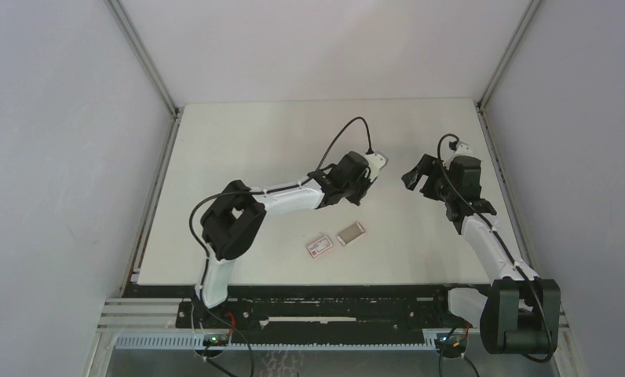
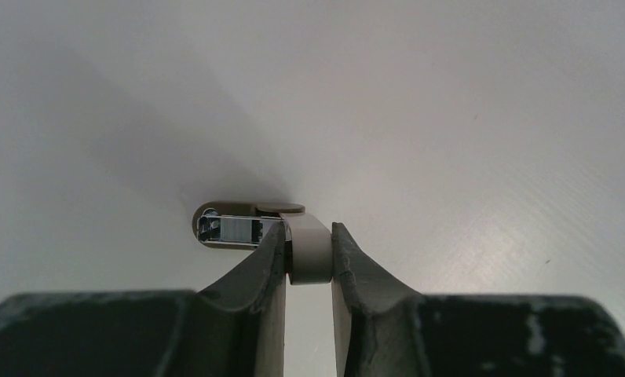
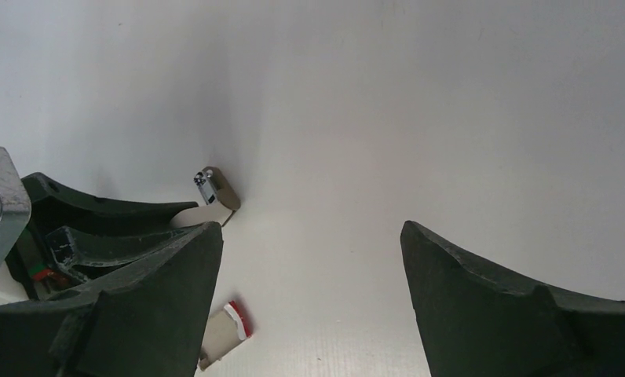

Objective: Load the staples into the stapler

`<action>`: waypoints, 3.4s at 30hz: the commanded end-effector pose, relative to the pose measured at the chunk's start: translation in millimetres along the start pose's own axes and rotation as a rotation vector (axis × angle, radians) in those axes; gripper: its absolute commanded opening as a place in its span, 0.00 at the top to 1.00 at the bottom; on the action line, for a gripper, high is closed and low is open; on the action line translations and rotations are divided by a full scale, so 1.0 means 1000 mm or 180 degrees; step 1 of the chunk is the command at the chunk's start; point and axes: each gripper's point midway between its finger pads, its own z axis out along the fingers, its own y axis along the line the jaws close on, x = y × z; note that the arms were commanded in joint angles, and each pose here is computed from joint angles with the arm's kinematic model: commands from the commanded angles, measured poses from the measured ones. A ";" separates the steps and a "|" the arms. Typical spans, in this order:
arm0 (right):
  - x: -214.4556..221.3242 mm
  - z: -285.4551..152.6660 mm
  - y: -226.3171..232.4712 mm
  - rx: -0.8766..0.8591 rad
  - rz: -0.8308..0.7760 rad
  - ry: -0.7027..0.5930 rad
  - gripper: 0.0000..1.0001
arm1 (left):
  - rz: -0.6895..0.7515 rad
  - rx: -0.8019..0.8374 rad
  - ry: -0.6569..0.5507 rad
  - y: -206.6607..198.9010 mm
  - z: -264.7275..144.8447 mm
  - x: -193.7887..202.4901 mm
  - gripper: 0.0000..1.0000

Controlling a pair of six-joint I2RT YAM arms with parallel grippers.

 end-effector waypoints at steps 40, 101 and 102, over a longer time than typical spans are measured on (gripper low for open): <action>0.128 0.026 0.139 -0.1635 -0.1769 0.0467 0.17 | -0.1976 0.0774 -0.0021 0.037 -0.071 0.050 0.96; 0.193 0.062 0.168 -0.1844 -0.2835 0.0568 0.74 | -0.2333 0.0454 -0.0426 0.087 -0.151 0.068 0.17; 0.194 0.062 0.168 -0.1845 -0.2825 0.0577 0.75 | -0.2350 0.0479 -0.0434 0.085 -0.150 0.069 0.17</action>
